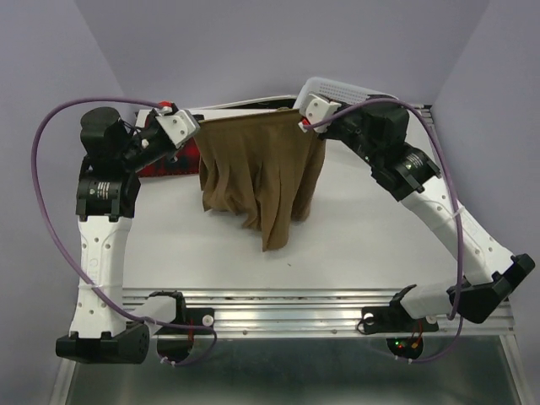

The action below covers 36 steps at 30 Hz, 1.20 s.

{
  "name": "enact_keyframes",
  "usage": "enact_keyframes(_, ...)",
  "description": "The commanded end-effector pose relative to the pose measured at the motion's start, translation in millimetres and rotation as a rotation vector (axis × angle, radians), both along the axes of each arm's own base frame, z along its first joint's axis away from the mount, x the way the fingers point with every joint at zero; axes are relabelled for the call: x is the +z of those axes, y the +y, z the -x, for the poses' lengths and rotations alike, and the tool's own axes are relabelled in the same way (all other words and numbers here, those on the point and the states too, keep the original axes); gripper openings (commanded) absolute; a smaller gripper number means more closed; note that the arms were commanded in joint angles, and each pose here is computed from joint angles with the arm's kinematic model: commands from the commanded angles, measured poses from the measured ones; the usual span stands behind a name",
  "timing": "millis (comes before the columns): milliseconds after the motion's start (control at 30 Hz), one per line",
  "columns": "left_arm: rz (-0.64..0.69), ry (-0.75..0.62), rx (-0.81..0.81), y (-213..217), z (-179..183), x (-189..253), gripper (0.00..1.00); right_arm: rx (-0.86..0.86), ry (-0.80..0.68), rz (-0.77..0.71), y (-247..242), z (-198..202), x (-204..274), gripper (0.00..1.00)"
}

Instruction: Fold and stack the skirts

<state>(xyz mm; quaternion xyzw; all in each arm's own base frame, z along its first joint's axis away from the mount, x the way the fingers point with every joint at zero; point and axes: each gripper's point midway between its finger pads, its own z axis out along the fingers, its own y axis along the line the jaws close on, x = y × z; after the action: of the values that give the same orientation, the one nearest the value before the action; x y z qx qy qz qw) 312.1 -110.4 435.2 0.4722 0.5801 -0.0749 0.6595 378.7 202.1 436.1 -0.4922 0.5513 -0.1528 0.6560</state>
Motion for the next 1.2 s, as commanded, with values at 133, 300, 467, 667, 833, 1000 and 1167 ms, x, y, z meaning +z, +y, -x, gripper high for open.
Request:
enact_keyframes(133,0.057,-0.195,0.263,43,-30,47,0.0,-0.259,-0.117,0.09,-69,-47,40,0.01)
enact_keyframes(300,0.098,-0.152,0.317,50,-58,51,0.0,-0.289,-0.165,0.089,-85,-74,53,0.01)
enact_keyframes(467,0.123,-0.124,0.287,38,-70,62,0.0,-0.306,-0.189,0.082,-91,-91,65,0.01)
enact_keyframes(667,0.127,-0.174,0.302,39,-62,71,0.0,-0.3,-0.216,0.089,-92,-85,74,0.01)
enact_keyframes(833,0.116,-0.151,0.281,36,-54,64,0.0,-0.296,-0.211,0.078,-95,-76,71,0.01)
enact_keyframes(1000,0.12,-0.166,0.244,31,-35,69,0.0,-0.293,-0.224,0.082,-100,-62,76,0.01)
enact_keyframes(1167,0.152,-0.136,0.254,30,-42,72,0.0,-0.299,-0.24,0.082,-101,-63,83,0.01)
